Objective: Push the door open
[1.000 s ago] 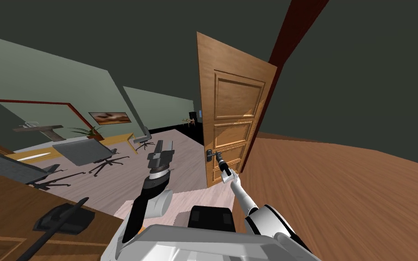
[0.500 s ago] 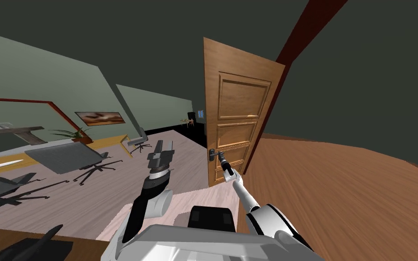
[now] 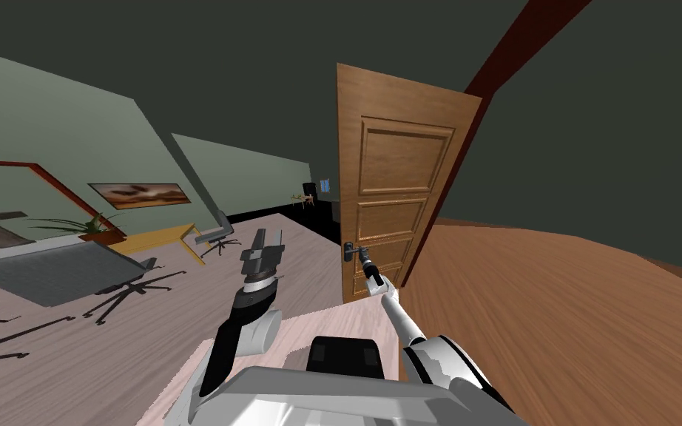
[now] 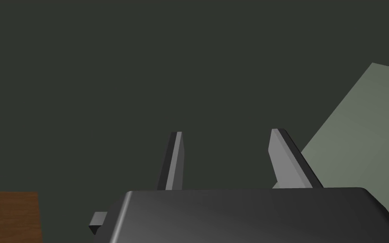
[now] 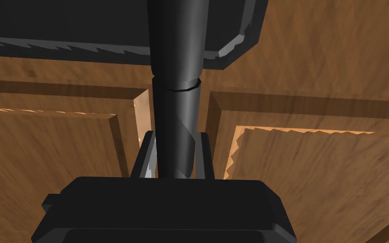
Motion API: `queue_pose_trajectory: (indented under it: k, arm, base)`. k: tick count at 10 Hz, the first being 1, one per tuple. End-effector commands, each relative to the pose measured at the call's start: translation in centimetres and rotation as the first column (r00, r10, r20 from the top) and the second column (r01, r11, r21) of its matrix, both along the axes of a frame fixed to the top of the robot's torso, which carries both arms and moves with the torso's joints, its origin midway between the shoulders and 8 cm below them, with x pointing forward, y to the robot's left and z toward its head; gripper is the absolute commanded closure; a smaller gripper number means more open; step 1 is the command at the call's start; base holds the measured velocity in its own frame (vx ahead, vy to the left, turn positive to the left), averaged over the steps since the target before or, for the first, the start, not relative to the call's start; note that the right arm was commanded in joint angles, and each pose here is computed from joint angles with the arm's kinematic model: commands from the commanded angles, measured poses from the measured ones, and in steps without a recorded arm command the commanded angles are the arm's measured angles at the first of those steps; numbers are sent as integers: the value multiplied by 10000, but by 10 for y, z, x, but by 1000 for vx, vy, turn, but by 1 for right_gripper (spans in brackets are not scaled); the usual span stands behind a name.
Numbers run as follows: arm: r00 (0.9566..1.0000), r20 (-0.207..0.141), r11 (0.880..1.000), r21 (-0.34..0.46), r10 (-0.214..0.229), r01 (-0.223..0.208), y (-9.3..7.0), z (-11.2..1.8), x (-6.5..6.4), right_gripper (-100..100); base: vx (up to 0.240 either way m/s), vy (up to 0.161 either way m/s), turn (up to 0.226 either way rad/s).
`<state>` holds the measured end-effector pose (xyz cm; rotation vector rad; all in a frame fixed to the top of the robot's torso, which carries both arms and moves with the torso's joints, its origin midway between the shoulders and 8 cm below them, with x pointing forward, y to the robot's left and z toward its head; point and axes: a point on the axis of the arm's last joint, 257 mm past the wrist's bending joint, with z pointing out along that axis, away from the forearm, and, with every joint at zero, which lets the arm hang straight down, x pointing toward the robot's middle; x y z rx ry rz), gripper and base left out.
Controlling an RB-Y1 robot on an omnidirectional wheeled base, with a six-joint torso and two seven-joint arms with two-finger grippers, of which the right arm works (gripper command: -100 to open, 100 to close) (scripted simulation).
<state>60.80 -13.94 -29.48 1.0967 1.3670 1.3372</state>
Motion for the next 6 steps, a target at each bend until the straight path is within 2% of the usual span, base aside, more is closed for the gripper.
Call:
queue_pose_trajectory:
  k: [1, 2, 3, 6]
  arm:
    - [10000, 33, 9999, 141, -53, 52, 4, 2, 1, 100]
    - [9999, -3, 9999, 63, -111, 111, -4, 0, 1, 100]
    - [9994, 40, 9994, 36, -348, 348, -18, 2, 4, 100]
    - [9977, 49, 9977, 25, -675, 675, -37, 2, 6, 100]
  base:
    - [128, 167, -82]
    - [63, 62, -60]
    - [116, 84, -56]
    - [134, 139, -67]
